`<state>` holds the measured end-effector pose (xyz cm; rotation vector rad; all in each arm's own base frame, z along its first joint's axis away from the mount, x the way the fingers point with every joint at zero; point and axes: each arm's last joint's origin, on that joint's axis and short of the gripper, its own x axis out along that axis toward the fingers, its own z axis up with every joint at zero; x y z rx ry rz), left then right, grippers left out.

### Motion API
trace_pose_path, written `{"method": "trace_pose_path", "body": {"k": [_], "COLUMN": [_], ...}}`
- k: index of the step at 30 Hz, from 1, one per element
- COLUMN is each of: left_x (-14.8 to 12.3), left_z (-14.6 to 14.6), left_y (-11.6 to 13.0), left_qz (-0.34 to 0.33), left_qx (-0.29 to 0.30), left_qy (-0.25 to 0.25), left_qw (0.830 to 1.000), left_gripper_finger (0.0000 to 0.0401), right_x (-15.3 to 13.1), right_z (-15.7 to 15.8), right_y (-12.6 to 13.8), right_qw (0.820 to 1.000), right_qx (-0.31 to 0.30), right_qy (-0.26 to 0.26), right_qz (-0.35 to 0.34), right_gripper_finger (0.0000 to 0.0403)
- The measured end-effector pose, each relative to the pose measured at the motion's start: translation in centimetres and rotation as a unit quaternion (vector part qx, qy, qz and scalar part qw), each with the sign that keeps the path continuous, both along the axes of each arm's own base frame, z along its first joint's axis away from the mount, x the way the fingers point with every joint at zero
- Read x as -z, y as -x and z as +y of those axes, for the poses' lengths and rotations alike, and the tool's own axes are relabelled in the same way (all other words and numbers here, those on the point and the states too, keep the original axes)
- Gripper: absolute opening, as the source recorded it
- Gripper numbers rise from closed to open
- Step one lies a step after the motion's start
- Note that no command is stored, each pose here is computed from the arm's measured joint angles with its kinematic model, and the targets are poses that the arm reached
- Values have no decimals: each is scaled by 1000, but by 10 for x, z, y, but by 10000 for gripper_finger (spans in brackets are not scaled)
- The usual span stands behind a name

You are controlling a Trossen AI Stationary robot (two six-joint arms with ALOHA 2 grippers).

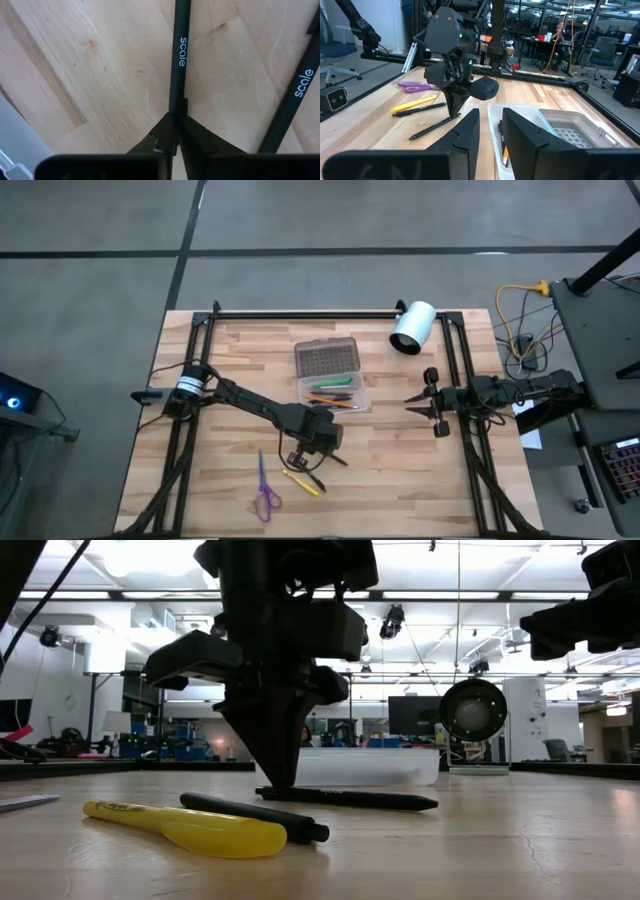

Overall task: Pick & place school supplies into a supply box
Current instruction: Put the black pen into the transparent supply box

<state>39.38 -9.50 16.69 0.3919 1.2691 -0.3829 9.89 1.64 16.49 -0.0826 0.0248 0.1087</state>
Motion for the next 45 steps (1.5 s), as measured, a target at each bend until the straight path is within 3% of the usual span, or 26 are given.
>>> {"method": "trace_pose_path", "body": {"k": [12,19,24,45], "left_x": [-15,0,-10,-3], "left_z": [-7,-9,-12,-10], "left_y": [-8,-18,-28,-22], "left_qz": [-28,-6,-19,17], "left_qx": [6,5,5,-8], "left_qy": [6,-1,2,-4], "left_qw": [1000,1000,1000,1000], "left_gripper_finger": [106,111,111,111], "right_x": [0,0,0,0], "right_z": [0,0,0,0], "right_y": [0,0,0,0], "right_qw": [1000,1000,1000,1000], "right_qx": [0,0,0,0], "right_qy": [0,0,0,0], "right_qz": [0,0,0,0], "right_gripper_finger": [74,82,76,81]}}
